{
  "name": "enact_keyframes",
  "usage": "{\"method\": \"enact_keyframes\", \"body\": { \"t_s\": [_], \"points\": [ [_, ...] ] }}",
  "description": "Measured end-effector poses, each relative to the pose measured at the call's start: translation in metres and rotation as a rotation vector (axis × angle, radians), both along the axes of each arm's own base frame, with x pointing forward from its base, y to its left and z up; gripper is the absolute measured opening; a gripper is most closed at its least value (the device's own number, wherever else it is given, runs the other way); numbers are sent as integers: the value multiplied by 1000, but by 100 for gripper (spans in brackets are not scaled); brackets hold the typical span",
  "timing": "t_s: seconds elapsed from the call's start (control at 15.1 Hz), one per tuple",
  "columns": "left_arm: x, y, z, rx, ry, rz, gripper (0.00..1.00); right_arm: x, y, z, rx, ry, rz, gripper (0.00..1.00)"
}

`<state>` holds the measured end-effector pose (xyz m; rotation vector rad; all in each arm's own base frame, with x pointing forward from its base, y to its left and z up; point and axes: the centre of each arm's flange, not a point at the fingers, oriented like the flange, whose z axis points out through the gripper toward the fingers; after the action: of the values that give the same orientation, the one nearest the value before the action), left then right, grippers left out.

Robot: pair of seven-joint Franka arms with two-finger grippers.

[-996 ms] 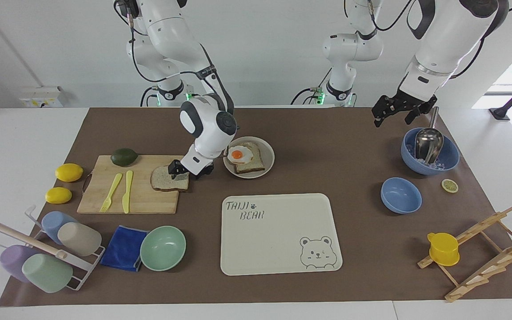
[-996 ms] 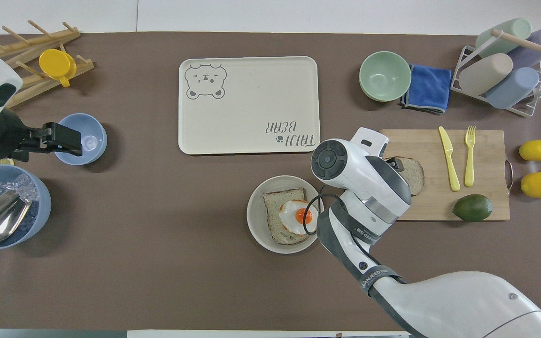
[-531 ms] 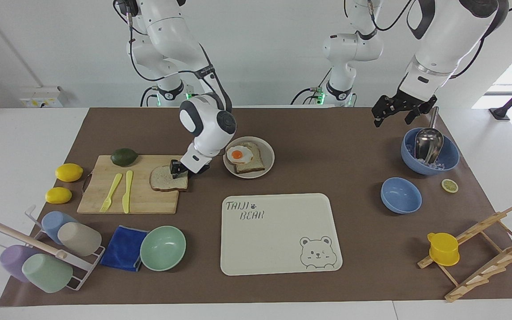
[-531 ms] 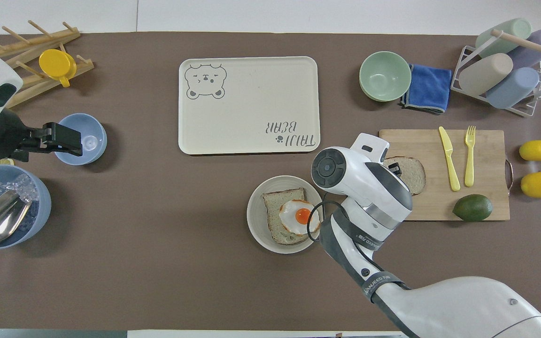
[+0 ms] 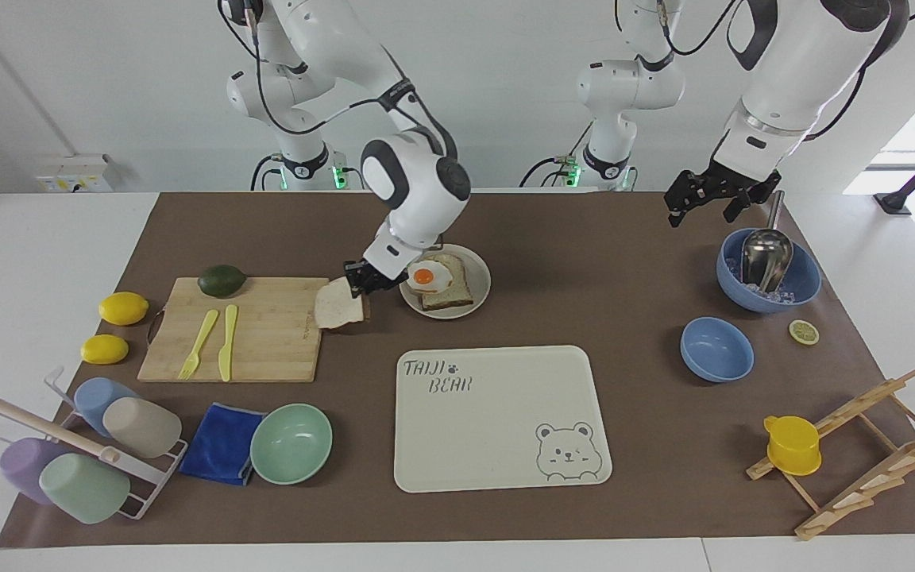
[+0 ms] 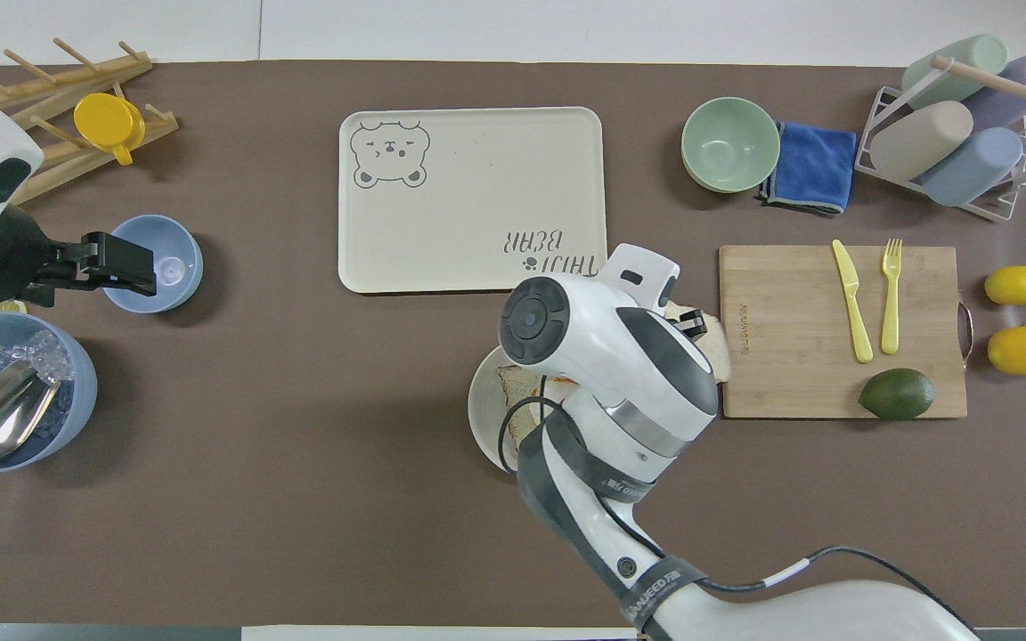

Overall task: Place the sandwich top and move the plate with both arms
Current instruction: 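Carry the bread slice over the plate and lower it onto the egg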

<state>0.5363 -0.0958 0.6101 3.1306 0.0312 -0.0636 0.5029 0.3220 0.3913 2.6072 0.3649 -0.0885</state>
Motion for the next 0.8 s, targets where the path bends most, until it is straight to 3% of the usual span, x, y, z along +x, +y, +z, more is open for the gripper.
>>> {"method": "enact_keyframes", "body": {
  "t_s": [0.2, 0.6, 0.8],
  "points": [
    [0, 0, 0, 0, 0, 0, 100, -24, 50, 35, 23, -16, 56, 12],
    [0, 0, 0, 0, 0, 0, 100, -69, 102, -18, -38, -20, 55, 12],
    [0, 0, 0, 0, 0, 0, 100, -76, 115, -35, -37, -35, 56, 12]
  ]
}}
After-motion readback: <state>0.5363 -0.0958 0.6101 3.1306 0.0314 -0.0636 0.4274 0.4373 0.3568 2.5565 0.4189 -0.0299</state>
